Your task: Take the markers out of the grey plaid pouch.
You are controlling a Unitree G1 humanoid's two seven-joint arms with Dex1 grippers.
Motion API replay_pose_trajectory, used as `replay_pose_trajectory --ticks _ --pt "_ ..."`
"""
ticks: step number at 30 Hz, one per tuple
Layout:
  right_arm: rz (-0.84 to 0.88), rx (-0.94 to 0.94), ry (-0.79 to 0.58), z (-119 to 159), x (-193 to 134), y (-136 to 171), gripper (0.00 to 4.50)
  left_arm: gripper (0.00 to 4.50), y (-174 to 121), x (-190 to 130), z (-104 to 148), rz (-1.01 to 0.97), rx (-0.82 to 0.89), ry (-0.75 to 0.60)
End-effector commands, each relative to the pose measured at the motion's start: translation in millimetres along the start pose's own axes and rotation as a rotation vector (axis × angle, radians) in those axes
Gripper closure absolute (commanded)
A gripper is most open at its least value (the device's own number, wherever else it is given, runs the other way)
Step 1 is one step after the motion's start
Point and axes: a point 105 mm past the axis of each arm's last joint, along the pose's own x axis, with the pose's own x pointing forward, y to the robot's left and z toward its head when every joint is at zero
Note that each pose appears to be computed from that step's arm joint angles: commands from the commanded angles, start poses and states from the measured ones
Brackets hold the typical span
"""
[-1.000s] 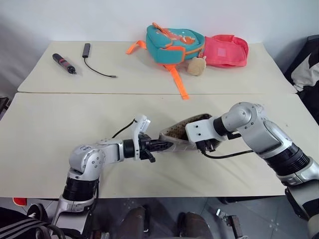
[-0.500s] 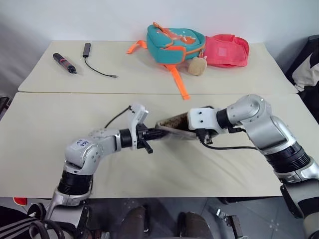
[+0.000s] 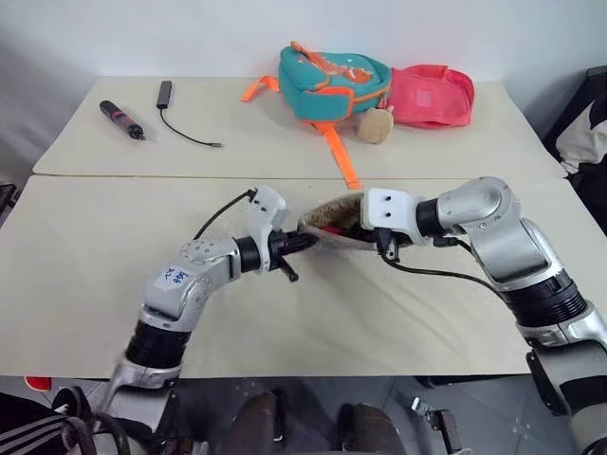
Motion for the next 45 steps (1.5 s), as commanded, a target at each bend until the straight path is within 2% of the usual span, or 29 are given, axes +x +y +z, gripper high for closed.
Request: replay_pose_trajectory --ticks 1,10,13,17,20,21,24,27,30,35,41,43,45 --pt "-0.064 -0.064 -0.031 15.0 -15.9 -13.8 3.88 4.50 5.9 -9.0 10.7 0.008 0.088 -0.018" --pt "-0.183 -0.043 -0.169 37.2 -47.0 -40.6 3.88 4.50 12.6 -15.6 7.1 0.024 0.065 -0.010" --pt "-0.238 -0.008 -0.211 44.1 -68.3 -51.8 3.88 4.50 16.2 -18.9 6.8 0.037 0.053 -0.012" --pt "-0.283 0.010 -0.152 33.6 -96.3 -58.0 3.88 4.50 26.8 -28.0 8.6 0.062 -0.019 -0.048" --pt "-0.320 0.052 0.022 -8.8 -105.0 -57.8 3.88 4.50 35.5 -35.5 9.3 0.087 -0.048 -0.061" --pt "-0.352 0.093 0.091 -33.5 -107.4 -57.2 3.88 4.50 38.1 -38.2 10.8 0.094 -0.055 -0.070" --pt "-0.404 0.156 0.238 -84.5 -109.5 -48.8 3.88 4.50 40.1 -40.9 12.4 0.101 -0.058 -0.082" --pt "-0.426 0.357 0.193 -118.3 -89.9 -27.1 3.88 4.50 32.2 -38.7 14.1 0.065 -0.075 -0.118" --pt "-0.386 0.376 0.260 -137.8 -79.3 -7.8 3.88 4.50 27.1 -36.9 14.3 0.045 -0.091 -0.132" --pt "-0.368 0.462 0.250 -140.8 -74.8 -0.8 3.88 4.50 26.2 -36.8 14.5 0.041 -0.081 -0.133" --pt "-0.328 0.457 0.247 -136.2 -72.3 5.6 1.89 4.50 23.9 -35.4 17.0 0.036 -0.075 -0.137" --pt "-0.375 0.439 0.217 -127.5 -78.3 -6.8 1.18 4.50 22.9 -35.2 16.5 0.031 -0.081 -0.137" --pt "-0.414 0.418 0.169 -114.4 -85.4 -20.2 1.18 4.50 22.5 -35.0 14.9 0.031 -0.080 -0.132"
